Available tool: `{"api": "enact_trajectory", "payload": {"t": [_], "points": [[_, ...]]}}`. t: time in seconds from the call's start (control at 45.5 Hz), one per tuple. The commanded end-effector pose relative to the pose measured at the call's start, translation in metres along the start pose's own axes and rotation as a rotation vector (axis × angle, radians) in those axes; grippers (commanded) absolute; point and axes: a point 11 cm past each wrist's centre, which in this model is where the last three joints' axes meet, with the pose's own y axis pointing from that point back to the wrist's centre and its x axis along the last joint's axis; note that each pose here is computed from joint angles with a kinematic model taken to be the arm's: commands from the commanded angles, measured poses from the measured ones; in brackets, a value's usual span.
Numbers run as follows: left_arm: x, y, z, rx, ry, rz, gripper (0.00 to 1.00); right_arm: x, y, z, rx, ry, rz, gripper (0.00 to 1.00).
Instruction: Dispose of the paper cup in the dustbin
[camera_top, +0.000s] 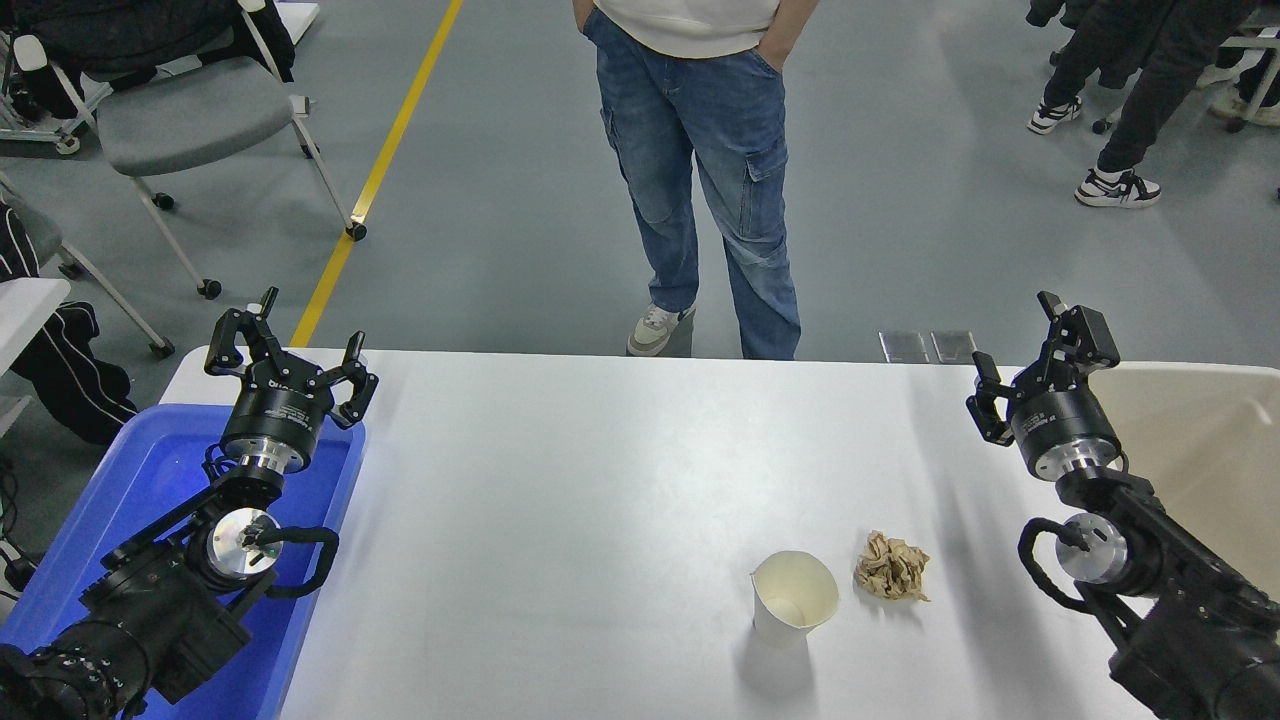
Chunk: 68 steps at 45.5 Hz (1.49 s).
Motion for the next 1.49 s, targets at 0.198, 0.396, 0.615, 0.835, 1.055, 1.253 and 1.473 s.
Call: {"api": "enact_trajectory", "payload": {"t": [0.198, 0.396, 0.615, 0.835, 1.055, 1.253, 1.473], "points": [[0.0, 0.0, 0.0, -0.002, 0.0, 0.0, 1.0, 0.002, -0.002, -0.004, 0.009, -0.015, 0.017, 1.0], [0.0, 0.0, 0.0, -0.002, 0.0, 0.0, 1.0, -0.001, -0.004, -0.012, -0.01, -0.098, 0.026, 1.0], [0.0, 0.0, 0.0, 0.0, 0.0, 0.0, 1.0, -0.023, -0.007, -0.057, -0.036, -0.039, -0.107, 1.0], [0.0, 0.0, 0.0, 0.0, 0.0, 0.0, 1.0, -0.04, 0.004, -0.083, -0.103, 0.208, -0.262, 1.0], [0.0, 0.0, 0.0, 0.0, 0.0, 0.0, 1.0, -0.063, 0.032, -0.106, -0.139, 0.594, -0.495, 1.0], [0.0, 0.0, 0.0, 0.0, 0.0, 0.0, 1.0, -0.086, 0.064, -0.086, -0.226, 0.893, -0.743, 1.0], [0.0, 0.0, 0.0, -0.002, 0.0, 0.0, 1.0, -0.111, 0.083, -0.04, -0.297, 1.188, -1.023, 1.0]]}}
